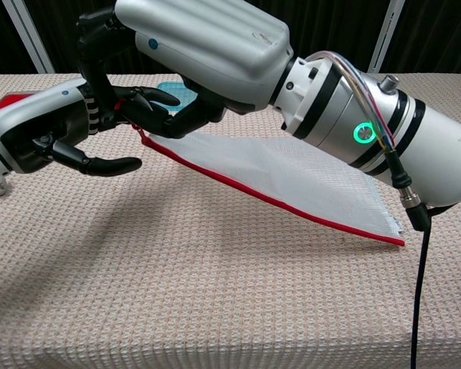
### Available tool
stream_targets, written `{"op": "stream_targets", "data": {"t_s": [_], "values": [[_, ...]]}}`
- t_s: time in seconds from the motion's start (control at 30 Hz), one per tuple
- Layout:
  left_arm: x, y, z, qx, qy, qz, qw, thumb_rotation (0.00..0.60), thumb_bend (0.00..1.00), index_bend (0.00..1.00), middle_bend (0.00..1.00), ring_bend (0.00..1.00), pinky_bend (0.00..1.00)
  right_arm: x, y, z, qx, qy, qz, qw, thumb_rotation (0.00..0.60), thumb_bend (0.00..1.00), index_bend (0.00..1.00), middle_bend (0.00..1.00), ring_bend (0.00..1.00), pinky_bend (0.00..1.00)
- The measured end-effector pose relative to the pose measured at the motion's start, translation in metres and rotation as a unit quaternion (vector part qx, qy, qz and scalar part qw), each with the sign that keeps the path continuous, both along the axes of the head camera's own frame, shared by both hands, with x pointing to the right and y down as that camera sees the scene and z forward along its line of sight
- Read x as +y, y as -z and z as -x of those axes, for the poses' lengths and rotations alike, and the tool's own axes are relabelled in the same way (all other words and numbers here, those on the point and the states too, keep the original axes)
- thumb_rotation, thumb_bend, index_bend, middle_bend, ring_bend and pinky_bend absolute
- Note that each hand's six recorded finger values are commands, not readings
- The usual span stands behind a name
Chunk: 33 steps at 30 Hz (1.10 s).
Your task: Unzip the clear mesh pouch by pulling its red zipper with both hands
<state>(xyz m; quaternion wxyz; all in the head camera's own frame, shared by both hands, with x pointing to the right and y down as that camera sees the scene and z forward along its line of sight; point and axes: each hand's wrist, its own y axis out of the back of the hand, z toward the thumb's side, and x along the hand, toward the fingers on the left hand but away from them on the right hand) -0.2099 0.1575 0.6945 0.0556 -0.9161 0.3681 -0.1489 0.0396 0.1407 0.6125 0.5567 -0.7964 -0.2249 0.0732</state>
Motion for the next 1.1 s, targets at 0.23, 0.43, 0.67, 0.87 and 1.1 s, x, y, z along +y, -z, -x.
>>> {"op": "stream_targets", "data": {"t_s": [0.23, 0.43, 0.67, 0.87, 1.1], "values": [[0.004, 0.000, -0.010, 0.016, -0.008, 0.008, 0.9998, 0.600, 0.26, 0.48, 0.16, 0.13, 0.15, -0.001, -0.001, 0.000, -0.004, -0.003, 0.004, 1.0000, 0.600, 0.55, 0.93, 0.32, 0.01, 0.00], [0.004, -0.003, -0.014, 0.016, -0.012, 0.009, 0.9998, 0.600, 0.29, 0.50, 0.16, 0.13, 0.15, -0.002, -0.002, 0.000, -0.005, -0.004, 0.005, 1.0000, 0.600, 0.55, 0.93, 0.32, 0.01, 0.00], [0.003, -0.003, -0.013, 0.019, -0.010, 0.008, 0.9997, 0.600, 0.32, 0.52, 0.17, 0.13, 0.15, -0.004, -0.003, -0.002, -0.005, -0.007, 0.007, 0.9999, 0.600, 0.55, 0.93, 0.32, 0.01, 0.00], [0.004, -0.004, -0.013, 0.021, -0.008, 0.013, 0.9997, 0.600, 0.34, 0.54, 0.18, 0.13, 0.15, -0.004, -0.004, -0.001, -0.006, -0.006, 0.010, 0.9999, 0.600, 0.55, 0.93, 0.32, 0.01, 0.00], [0.005, -0.007, -0.013, 0.017, -0.011, 0.015, 0.9997, 0.600, 0.34, 0.53, 0.18, 0.13, 0.15, -0.006, -0.004, -0.001, -0.007, -0.007, 0.012, 0.9999, 0.600, 0.55, 0.93, 0.32, 0.01, 0.00]]}}
